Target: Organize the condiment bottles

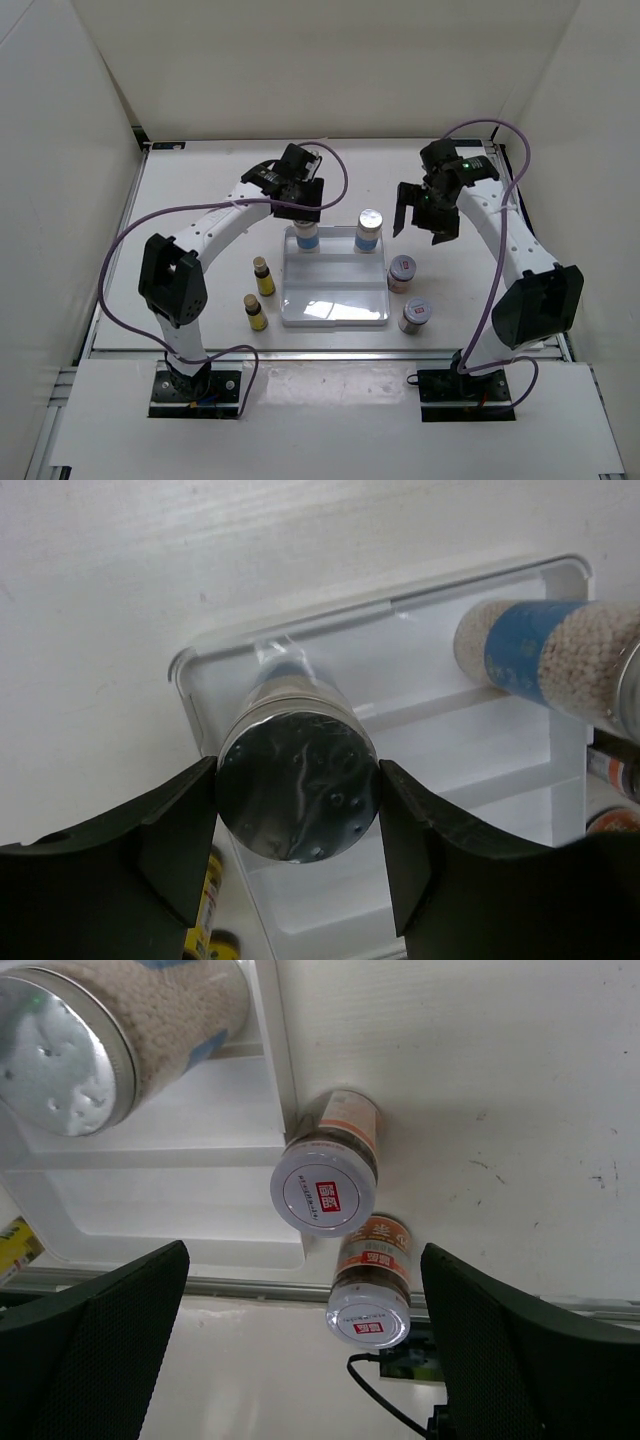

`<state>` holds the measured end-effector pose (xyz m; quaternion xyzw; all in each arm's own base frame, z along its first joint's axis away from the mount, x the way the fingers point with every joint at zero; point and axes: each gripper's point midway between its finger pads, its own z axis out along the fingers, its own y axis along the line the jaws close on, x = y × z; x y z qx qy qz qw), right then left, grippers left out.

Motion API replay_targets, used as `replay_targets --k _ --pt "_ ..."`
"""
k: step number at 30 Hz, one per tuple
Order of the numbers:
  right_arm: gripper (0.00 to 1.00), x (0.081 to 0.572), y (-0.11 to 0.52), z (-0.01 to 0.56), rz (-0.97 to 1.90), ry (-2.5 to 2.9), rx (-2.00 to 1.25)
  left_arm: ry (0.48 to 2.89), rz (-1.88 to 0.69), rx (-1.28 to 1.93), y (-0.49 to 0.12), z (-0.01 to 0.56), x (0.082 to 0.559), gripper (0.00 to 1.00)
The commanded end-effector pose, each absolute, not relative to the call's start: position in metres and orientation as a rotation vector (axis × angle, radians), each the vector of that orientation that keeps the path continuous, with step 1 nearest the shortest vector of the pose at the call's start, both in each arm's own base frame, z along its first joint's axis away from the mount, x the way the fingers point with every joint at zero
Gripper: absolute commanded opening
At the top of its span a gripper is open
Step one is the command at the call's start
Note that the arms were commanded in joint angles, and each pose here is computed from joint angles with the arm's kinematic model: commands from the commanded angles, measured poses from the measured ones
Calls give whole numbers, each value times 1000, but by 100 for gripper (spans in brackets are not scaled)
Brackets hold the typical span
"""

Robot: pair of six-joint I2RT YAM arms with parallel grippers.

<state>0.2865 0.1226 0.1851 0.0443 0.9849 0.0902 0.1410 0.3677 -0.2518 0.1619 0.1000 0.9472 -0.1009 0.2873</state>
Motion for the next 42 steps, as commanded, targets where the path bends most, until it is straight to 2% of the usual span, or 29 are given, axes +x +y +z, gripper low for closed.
replay_targets --k 1,2,5,6,9,13,19,24,29,36,42 --pt "100 272 120 174 246 2931 94 2479 -314 244 -259 174 374 50" --pt "100 269 119 170 239 2948 96 2479 -314 244 -259 174 374 57" --pt "100 265 118 164 235 2955 97 2463 -296 265 -256 178 375 70" --pt "100 263 117 162 231 2964 97 2459 -280 259 -253 178 377 84" --pt "100 265 122 158 259 2980 95 2375 -259 270 -249 208 384 100" --pt "100 259 126 144 256 3035 79 2218 -184 254 -233 266 397 100" --pt "100 253 145 123 167 3092 -53 2111 21 207 -189 307 394 100" --pt "95 250 144 102 51 3145 -82 2081 185 157 -154 311 379 100" --pt "89 252 139 92 -38 3158 -83 2077 236 150 -137 309 365 100" --pt "89 254 140 88 -62 3160 -117 2094 260 157 -132 299 360 100" --pt "90 272 148 113 -34 3072 -125 2122 265 168 -127 287 350 100"
